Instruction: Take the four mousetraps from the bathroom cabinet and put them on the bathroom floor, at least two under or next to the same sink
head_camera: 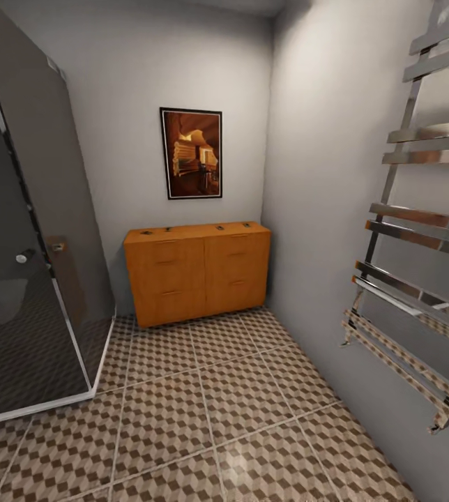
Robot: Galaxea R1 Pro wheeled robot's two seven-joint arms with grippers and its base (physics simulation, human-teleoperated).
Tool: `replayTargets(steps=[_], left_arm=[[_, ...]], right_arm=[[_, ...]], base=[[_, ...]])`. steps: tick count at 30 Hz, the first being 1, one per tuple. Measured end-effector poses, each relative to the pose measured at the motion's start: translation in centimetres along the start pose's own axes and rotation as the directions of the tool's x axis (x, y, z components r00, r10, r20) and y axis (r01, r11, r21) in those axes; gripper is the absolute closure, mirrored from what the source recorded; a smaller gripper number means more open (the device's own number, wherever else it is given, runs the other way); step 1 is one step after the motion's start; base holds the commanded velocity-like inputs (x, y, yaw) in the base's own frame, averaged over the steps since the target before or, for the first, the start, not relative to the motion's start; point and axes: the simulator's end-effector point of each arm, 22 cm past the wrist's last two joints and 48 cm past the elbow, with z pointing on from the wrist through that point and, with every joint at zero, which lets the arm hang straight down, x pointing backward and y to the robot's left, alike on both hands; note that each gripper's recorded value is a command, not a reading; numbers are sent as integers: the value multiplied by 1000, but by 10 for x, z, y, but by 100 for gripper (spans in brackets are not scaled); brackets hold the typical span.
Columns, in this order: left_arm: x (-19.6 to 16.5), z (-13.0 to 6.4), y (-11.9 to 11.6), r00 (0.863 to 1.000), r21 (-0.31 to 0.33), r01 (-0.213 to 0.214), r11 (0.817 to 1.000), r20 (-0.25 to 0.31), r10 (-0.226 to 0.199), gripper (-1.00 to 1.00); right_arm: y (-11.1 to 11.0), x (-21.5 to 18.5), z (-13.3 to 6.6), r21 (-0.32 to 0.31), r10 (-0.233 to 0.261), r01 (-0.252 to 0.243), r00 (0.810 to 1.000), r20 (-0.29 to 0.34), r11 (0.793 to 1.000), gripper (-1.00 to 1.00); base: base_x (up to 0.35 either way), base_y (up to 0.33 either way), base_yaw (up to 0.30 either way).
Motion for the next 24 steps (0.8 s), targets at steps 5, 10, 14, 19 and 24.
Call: replayTargets(steps=[5, 10, 14, 19, 24], left_arm=[[2, 0, -1, 1000, 1, 0, 1000, -5, 0, -100], [3, 0, -1, 1000, 1, 0, 1000, -7, 0, -100], [3, 0, -1, 1000, 1, 0, 1000, -7, 0, -100], [3, 0, -1, 1000, 1, 0, 1000, -7, 0, -100], [3, 0, -1, 1000, 1, 0, 1000, -8, 0, -100]], right_arm=[[0, 2, 0, -1, -2, 2, 1000, -5, 1000, -100], [1, 2, 0, -2, -2, 2, 1000, -6, 1000, -100], [3, 3, 0, -4, -3, 3, 1000, -6, 1000, -100], [4, 3, 0, -5, -3, 3, 1000, -6, 1000, -100], [4, 3, 0, -4, -3, 3, 1000, -6, 1000, -100]], base=[[0, 0, -149], [97, 0, -35], [261, 0, -9], [313, 0, -3], [332, 0, -1]])
